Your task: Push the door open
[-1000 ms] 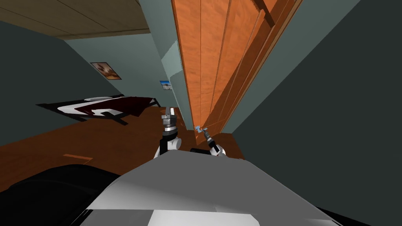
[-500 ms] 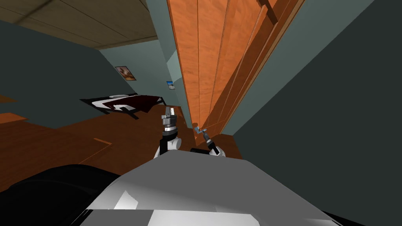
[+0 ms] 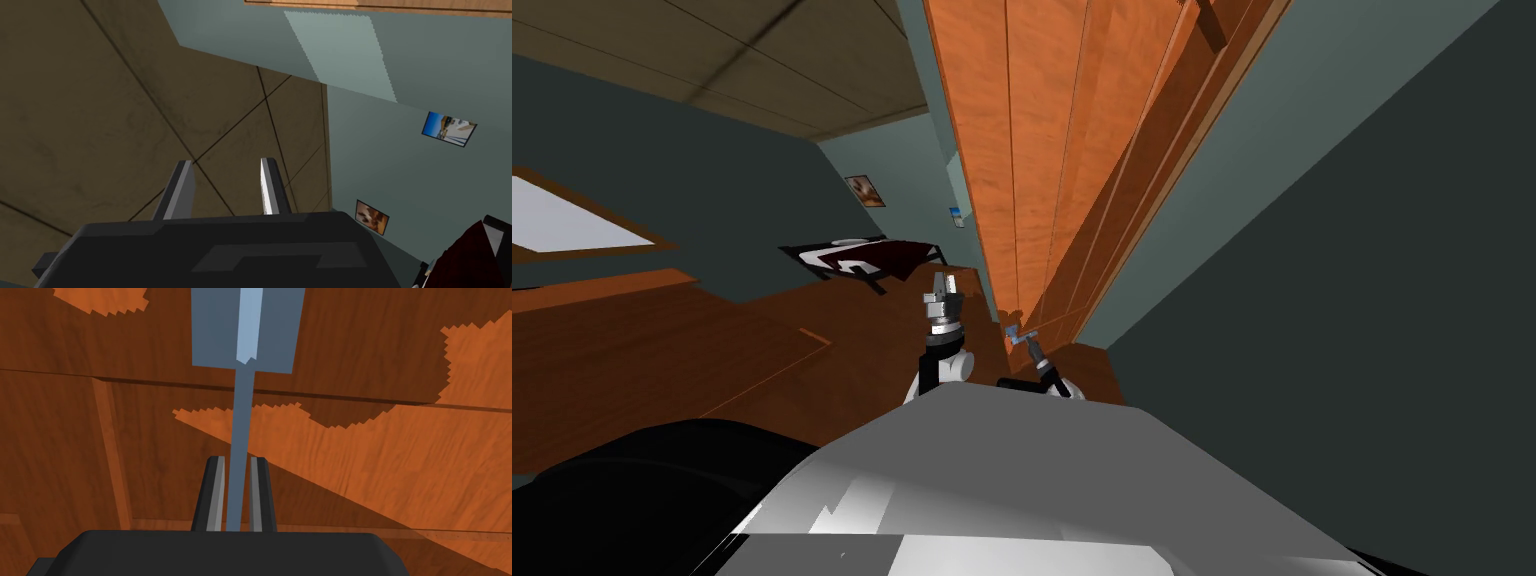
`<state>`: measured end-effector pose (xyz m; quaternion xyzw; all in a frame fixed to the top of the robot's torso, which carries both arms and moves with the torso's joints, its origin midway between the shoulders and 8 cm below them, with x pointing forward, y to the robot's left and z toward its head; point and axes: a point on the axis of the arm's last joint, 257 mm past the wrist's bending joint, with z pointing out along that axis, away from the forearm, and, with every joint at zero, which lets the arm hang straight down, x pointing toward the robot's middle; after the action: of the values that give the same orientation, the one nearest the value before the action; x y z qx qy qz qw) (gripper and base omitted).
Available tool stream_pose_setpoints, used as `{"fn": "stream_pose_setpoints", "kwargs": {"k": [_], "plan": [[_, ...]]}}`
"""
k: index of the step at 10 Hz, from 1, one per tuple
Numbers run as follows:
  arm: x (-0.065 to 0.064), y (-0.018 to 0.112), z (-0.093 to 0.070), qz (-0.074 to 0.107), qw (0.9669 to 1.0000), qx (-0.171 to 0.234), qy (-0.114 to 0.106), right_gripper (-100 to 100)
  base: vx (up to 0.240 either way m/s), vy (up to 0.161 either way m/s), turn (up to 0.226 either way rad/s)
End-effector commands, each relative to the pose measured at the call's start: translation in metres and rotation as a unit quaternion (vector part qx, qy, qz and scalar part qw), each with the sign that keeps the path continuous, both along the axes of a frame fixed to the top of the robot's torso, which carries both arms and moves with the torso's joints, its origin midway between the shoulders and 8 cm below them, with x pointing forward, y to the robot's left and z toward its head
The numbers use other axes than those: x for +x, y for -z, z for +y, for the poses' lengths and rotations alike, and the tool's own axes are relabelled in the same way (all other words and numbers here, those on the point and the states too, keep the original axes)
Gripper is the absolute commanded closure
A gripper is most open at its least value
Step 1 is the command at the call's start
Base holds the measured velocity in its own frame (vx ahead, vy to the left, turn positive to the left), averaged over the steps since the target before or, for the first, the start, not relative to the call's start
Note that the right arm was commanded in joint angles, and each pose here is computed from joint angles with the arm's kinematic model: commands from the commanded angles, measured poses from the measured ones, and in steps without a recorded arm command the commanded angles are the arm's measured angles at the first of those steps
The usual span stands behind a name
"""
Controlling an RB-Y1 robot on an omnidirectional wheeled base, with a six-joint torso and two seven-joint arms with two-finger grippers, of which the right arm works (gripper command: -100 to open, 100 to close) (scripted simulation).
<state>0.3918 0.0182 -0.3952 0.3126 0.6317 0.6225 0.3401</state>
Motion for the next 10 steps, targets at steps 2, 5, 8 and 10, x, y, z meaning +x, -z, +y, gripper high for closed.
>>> {"fn": "stream_pose_setpoints", "kwargs": {"k": [2, 5, 8, 10], "plan": [[-0.012, -0.001, 0.006, 0.000, 1.0000, 0.001, -0.001, 100, -0.082, -0.171, 0.212], [-0.027, -0.001, 0.015, 0.003, 1.0000, 0.005, -0.005, 100, -0.075, -0.150, 0.160], [-0.040, -0.002, 0.024, 0.007, 0.9999, 0.009, -0.009, 100, -0.087, -0.149, 0.145], [-0.046, -0.002, 0.028, 0.010, 0.9998, 0.011, -0.011, 100, -0.080, -0.149, 0.122]]}}
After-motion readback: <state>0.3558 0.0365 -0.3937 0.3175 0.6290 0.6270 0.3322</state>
